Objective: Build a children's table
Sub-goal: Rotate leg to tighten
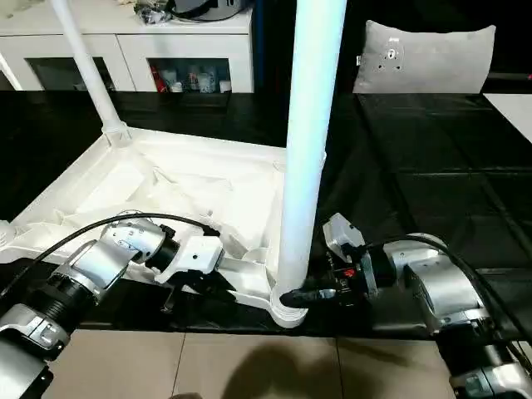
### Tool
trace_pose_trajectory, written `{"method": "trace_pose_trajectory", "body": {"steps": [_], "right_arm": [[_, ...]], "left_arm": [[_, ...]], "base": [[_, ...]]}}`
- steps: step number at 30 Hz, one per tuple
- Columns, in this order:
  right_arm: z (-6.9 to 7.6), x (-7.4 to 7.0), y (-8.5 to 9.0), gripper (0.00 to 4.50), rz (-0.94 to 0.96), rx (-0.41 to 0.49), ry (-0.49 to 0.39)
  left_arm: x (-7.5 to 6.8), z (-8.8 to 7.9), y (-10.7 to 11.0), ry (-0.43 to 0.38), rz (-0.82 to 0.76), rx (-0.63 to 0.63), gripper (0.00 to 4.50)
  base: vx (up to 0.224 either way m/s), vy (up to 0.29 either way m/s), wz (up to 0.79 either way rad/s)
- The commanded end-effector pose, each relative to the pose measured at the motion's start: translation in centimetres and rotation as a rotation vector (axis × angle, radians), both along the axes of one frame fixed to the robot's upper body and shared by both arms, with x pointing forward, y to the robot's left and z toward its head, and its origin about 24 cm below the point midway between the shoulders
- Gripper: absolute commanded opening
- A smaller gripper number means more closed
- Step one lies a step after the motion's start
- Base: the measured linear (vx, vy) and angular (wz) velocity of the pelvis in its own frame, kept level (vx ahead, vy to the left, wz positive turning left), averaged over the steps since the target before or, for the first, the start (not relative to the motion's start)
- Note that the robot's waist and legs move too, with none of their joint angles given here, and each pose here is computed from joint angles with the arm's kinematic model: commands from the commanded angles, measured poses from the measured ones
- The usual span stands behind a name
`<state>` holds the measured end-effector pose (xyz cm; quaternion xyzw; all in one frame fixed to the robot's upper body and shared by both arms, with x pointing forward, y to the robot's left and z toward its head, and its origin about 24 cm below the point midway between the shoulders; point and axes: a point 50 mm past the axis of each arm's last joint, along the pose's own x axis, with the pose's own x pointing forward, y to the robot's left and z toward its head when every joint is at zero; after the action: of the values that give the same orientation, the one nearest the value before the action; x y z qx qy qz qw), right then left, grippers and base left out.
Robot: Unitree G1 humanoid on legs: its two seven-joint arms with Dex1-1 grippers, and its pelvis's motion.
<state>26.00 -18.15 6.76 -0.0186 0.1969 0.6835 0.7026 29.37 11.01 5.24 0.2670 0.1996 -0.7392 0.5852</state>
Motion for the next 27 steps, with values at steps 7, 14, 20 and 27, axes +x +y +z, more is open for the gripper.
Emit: {"method": "trace_pose_trajectory", "body": {"steps": [7,14,20,27], "right_arm": [[-0.8,3.3,2.1,1.98,-0.497,-0.005,-0.088],[-1.5,5.2,4.6,1.97,-0.871,-0.014,-0.112],[-2.1,4.5,6.6,2.50,-0.899,0.047,-0.071],[-1.1,4.1,4.2,3.09,-0.850,0.101,-0.123]], "left_arm": [[1.0,0.0,-1.5,0.052,0.322,-0.112,0.00],[1.7,0.3,-4.7,0.036,0.543,-0.194,0.00],[1.5,0.7,-6.9,-0.006,0.596,-0.209,0.00],[1.9,0.4,-4.4,-0.034,0.590,-0.169,0.00]], "base": [[0.000,0.000,0.00],[0.000,0.000,0.00],[0.000,0.000,0.00],[0.000,0.000,0.00]]}}
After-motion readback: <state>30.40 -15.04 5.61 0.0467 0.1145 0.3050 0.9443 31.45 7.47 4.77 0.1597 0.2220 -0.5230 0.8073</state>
